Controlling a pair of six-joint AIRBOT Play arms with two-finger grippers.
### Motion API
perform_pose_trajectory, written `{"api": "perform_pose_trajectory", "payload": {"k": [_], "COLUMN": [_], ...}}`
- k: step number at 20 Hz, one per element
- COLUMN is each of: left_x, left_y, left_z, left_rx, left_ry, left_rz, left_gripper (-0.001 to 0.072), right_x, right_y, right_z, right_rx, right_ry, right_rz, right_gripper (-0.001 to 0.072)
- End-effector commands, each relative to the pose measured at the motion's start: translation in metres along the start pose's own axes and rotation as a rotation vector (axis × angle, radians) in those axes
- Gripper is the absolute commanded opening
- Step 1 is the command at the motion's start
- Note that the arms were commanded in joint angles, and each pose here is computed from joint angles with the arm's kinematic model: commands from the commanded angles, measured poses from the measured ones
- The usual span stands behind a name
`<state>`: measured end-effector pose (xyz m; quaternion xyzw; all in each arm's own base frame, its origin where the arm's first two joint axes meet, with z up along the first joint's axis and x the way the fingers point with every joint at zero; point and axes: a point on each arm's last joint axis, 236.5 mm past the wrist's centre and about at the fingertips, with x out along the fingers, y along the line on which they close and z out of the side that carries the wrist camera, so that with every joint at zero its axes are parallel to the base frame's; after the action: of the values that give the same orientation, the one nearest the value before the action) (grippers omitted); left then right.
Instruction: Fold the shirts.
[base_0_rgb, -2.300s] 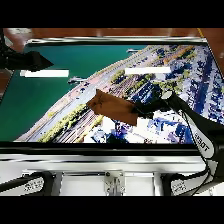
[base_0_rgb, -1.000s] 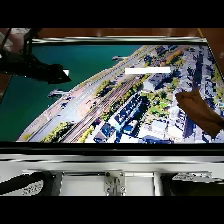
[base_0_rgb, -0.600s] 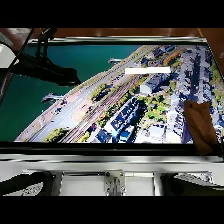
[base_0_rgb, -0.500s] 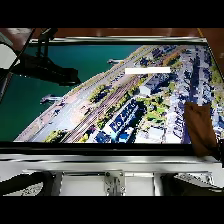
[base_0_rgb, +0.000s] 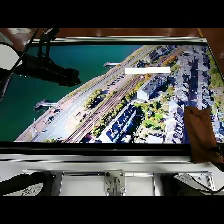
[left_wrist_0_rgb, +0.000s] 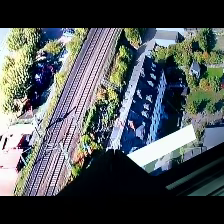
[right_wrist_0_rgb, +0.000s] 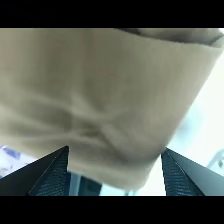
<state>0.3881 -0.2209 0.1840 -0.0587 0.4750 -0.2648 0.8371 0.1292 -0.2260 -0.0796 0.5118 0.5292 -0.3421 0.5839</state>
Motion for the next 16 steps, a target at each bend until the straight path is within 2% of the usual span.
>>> {"api": "perform_pose_trajectory", "payload": {"k": [1, 4, 7, 9, 11, 12, 15, 16], "left_x": [0.000, 0.000, 0.001, 0.002, 0.008, 0.014, 0.028, 0.035], "left_y": [0.001, 0.000, 0.004, 0.004, 0.005, 0.018, 0.084, 0.091], "left_z": [-0.006, -0.015, -0.008, 0.004, 0.011, 0.007, -0.044, -0.065], "left_rx": [0.008, 0.067, 0.070, 0.069, 0.069, 0.056, 0.035, 0.017], "left_ry": [0.027, 0.063, 0.037, -0.016, -0.036, -0.014, 0.234, 0.336], "left_rz": [0.004, 0.003, 0.017, 0.017, 0.026, 0.084, 0.395, 0.412], "left_gripper": [0.0033, 0.0033, 0.0033, 0.0032, 0.0031, 0.0031, 0.0035, 0.0114], "right_x": [-0.038, -0.124, -0.213, -0.241, -0.223, -0.203, -0.135, -0.114], "right_y": [0.000, 0.037, 0.110, 0.178, 0.246, 0.272, 0.324, 0.335], "right_z": [0.011, 0.064, 0.100, 0.093, 0.051, 0.022, -0.057, -0.077], "right_rx": [-0.057, -0.126, -0.333, -0.516, -0.756, -0.872, -1.085, -1.102], "right_ry": [-0.055, -0.308, -0.577, -0.684, -0.640, -0.580, -0.367, -0.302], "right_rz": [-0.038, -0.009, 0.020, 0.071, 0.108, 0.096, 0.068, 0.073], "right_gripper": [0.0679, 0.0678, 0.0678, 0.0677, 0.0677, 0.0677, 0.0678, 0.0678]}}
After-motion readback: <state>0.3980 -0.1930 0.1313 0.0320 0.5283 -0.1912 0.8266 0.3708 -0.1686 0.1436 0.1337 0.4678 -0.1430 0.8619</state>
